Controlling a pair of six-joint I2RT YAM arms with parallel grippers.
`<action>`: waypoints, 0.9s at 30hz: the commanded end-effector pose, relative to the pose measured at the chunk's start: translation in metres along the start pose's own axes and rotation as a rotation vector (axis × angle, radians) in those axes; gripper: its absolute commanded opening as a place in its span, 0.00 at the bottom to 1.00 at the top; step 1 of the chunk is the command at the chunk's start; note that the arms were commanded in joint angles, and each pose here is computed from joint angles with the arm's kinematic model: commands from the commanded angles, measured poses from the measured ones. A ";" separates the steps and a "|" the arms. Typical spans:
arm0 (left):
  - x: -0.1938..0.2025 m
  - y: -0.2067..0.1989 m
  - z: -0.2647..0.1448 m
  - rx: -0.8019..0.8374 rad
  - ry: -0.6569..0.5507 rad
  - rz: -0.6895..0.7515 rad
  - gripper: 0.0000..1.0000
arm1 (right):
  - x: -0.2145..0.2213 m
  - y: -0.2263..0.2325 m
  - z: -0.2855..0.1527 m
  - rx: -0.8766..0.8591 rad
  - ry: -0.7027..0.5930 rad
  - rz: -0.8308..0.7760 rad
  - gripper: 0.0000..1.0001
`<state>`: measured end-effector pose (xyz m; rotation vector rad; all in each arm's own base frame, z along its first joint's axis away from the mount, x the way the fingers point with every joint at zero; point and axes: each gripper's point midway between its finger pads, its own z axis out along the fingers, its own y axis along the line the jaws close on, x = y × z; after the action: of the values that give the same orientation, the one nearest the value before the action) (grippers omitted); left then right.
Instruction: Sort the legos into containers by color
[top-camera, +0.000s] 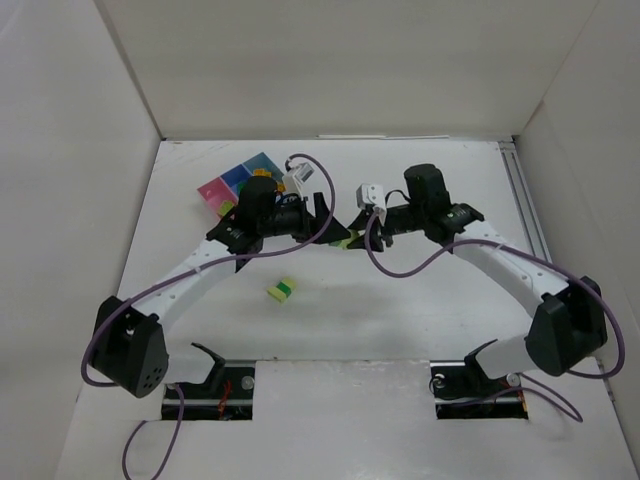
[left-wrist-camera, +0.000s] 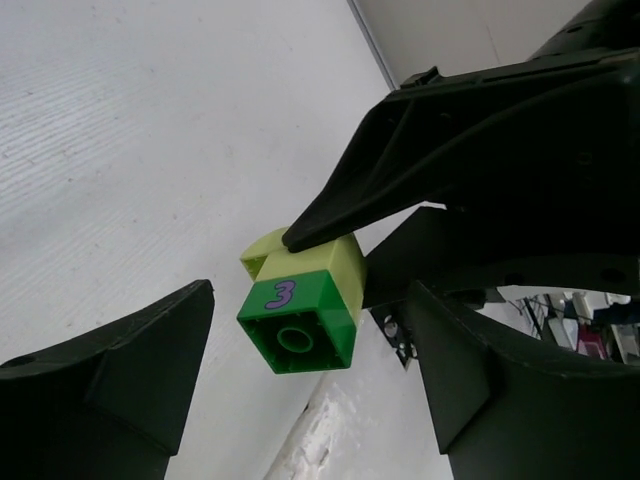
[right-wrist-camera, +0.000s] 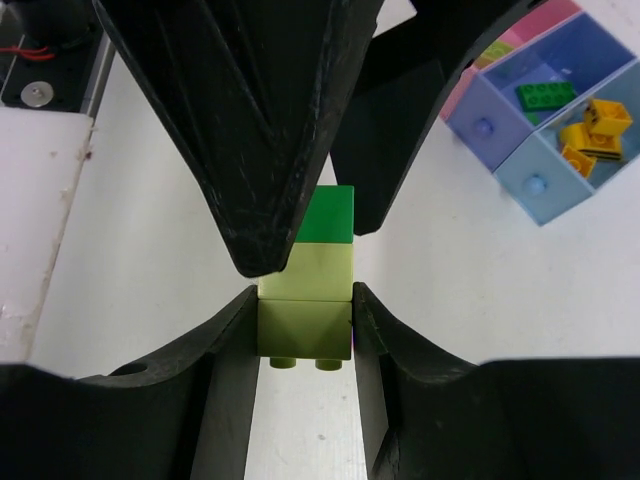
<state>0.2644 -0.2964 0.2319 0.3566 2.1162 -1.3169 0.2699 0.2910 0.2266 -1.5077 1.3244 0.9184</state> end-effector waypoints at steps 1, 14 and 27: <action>-0.009 -0.029 -0.013 0.131 -0.048 0.056 0.74 | -0.014 0.009 0.000 -0.014 -0.039 -0.064 0.00; -0.003 -0.041 -0.025 0.225 -0.046 0.048 0.56 | -0.043 0.006 -0.004 0.035 -0.095 -0.130 0.00; -0.004 -0.047 -0.030 0.242 -0.067 0.055 0.30 | -0.043 0.002 -0.005 0.072 -0.076 -0.128 0.00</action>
<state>0.2406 -0.2924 0.2470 0.3774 2.0216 -1.5186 0.2599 0.2980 0.2503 -1.4891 1.2374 0.8733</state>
